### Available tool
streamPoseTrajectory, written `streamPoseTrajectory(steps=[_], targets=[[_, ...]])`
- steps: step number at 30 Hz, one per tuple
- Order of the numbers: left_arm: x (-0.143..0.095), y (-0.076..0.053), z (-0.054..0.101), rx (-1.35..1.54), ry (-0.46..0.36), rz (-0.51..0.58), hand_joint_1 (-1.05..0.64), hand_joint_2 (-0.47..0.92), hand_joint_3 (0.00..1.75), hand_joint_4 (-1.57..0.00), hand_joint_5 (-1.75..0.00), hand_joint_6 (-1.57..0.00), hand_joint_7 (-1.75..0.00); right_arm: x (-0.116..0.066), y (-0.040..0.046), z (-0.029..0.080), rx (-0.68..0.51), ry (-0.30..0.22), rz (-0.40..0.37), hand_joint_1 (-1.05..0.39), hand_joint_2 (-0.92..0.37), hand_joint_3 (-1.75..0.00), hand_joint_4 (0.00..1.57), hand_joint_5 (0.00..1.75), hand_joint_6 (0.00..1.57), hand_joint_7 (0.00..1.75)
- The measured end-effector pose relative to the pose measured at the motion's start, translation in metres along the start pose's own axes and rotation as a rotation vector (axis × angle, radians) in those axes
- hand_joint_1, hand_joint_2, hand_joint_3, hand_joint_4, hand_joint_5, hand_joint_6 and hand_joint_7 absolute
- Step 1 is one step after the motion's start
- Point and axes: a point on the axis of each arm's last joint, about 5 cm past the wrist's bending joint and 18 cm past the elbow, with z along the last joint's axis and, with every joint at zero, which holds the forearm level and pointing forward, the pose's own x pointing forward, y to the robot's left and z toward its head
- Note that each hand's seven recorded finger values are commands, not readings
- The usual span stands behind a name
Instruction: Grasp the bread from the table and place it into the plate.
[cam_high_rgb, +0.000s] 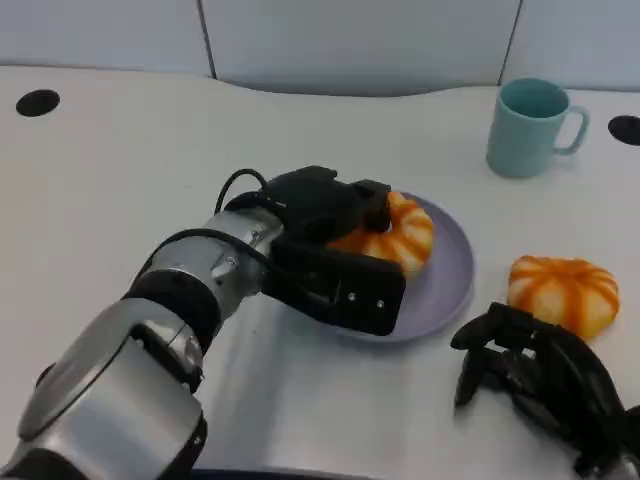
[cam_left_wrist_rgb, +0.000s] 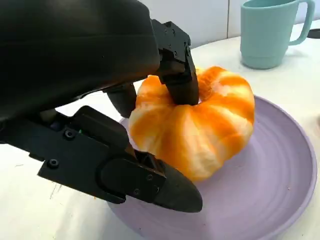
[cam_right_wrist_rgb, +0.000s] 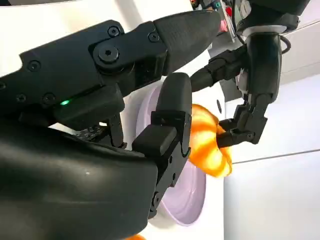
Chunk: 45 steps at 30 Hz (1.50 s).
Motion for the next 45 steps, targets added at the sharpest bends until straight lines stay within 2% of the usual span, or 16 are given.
streamPoseTrajectory(steps=[3, 5, 9, 12, 15, 19, 22, 26, 32, 38, 42, 45], targets=[[0.0, 0.0, 0.0, -0.001, 0.001, -0.003, -0.89, 0.92, 0.09, 0.0, -1.45, -0.04, -1.35, 0.0, 0.0002, 0.0, 0.001, -0.001, 0.0, -0.56, -0.92, -0.05, 0.67, 1.6, 0.77, 0.95], [0.0, 0.0, 0.0, -0.001, 0.001, -0.006, -0.88, 0.92, 0.1, 0.0, -1.4, -0.11, -1.41, 0.0, 0.0002, 0.0, 0.003, -0.001, -0.001, -0.56, -0.92, -0.06, 0.67, 1.6, 0.77, 0.95], [0.0, 0.0, 0.0, -0.001, 0.001, -0.015, -0.87, 0.92, 0.09, 0.0, -1.09, -0.31, -1.57, 0.0, 0.0002, 0.0, 0.0, -0.002, -0.001, -0.56, -0.92, -0.07, 0.66, 1.6, 0.77, 0.95], [0.0, 0.0, 0.0, -0.002, 0.001, -0.017, -0.88, 0.92, 0.08, 0.0, -1.02, -0.35, -1.65, 0.0, 0.0003, 0.0, -0.001, -0.002, -0.001, -0.56, -0.92, -0.07, 0.66, 1.6, 0.77, 0.95], [0.0, 0.0, 0.0, -0.005, 0.001, -0.018, -0.88, 0.92, 0.08, 0.0, -0.98, -0.31, -1.68, 0.0, 0.0002, 0.0, 0.002, -0.002, 0.0, -0.57, -0.92, -0.07, 0.66, 1.61, 0.77, 0.96], [0.0, 0.0, 0.0, -0.007, -0.001, -0.021, -0.89, 0.92, 0.09, 0.0, -1.02, -0.04, -1.59, 0.0, 0.0002, 0.0, 0.005, 0.0, 0.001, -0.58, -0.92, -0.07, 0.66, 1.6, 0.77, 0.97], [0.0, 0.001, 0.0, -0.016, -0.008, -0.016, -0.87, 0.92, 0.1, 0.0, -1.09, 0.0, -1.46, 0.001, 0.0004, 0.0, 0.001, -0.001, 0.001, -0.57, -0.92, -0.07, 0.66, 1.61, 0.76, 0.97], [-0.003, 0.005, -0.004, -0.067, -0.028, 0.023, -0.86, 0.92, 0.09, 0.0, -1.18, 0.0, -1.37, 0.0, 0.0005, 0.0, 0.001, -0.003, 0.002, -0.57, -0.92, -0.07, 0.66, 1.6, 0.76, 0.98], [-0.015, 0.01, -0.021, -0.256, -0.062, 0.167, -0.85, 0.92, 0.19, 0.0, -1.22, 0.0, -1.22, 0.001, 0.0006, 0.0, 0.004, -0.001, 0.001, -0.55, -0.92, -0.08, 0.64, 1.59, 0.75, 1.0], [-0.027, -0.001, -0.033, -0.51, -0.098, 0.25, -0.79, 0.92, 0.17, 0.0, -1.5, 0.0, -1.19, 0.001, 0.0001, 0.001, 0.005, 0.008, -0.013, -0.56, -0.92, -0.07, 0.64, 1.58, 0.75, 1.01], [-0.036, -0.005, -0.041, -0.703, -0.141, 0.307, -0.77, 0.92, 0.15, -0.09, -1.5, -0.09, -1.14, 0.002, -0.0003, 0.001, 0.017, 0.009, -0.005, -0.55, -0.92, -0.07, 0.64, 1.59, 0.74, 1.02], [-0.041, -0.008, -0.048, -0.851, -0.167, 0.341, -0.75, 0.92, 0.12, -0.16, -1.48, -0.21, -1.0, 0.003, -0.0004, 0.001, 0.019, 0.014, -0.004, -0.55, -0.92, -0.07, 0.64, 1.61, 0.74, 1.03]])
